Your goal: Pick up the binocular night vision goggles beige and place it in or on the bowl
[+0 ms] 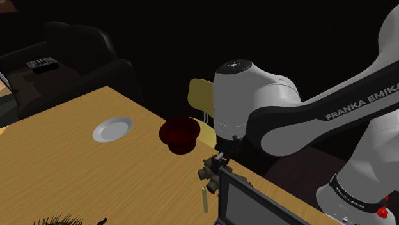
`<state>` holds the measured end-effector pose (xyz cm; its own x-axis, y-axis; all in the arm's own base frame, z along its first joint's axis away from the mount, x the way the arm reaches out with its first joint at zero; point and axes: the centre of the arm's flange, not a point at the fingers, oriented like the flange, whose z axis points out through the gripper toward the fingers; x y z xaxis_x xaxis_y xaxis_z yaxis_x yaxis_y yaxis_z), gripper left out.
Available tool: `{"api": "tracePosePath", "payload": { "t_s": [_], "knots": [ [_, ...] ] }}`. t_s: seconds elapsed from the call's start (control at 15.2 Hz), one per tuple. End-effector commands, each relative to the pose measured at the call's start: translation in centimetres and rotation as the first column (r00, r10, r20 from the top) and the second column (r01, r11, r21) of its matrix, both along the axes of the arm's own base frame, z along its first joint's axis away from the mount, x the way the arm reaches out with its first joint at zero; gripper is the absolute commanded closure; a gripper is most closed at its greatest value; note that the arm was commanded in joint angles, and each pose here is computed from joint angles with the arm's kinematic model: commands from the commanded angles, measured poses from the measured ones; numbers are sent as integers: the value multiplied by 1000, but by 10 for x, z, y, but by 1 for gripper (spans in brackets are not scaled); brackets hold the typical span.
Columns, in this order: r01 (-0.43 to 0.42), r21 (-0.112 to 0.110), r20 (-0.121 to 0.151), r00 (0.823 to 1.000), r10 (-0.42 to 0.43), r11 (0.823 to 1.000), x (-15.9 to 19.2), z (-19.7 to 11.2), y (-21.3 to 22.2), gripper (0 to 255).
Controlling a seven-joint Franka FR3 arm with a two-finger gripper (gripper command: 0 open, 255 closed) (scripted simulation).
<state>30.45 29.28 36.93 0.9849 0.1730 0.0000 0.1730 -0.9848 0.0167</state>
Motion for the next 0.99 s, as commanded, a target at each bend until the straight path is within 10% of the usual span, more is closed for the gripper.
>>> {"api": "tracePosePath", "payload": {
  "t_s": [0.0, 0.92],
  "knots": [
    [0, 2, -3, 1000, 0, 1000, -2, -12, 8, 0],
    [0, 1, -3, 1000, 0, 1000, -2, -46, 8, 0]
  ]
}}
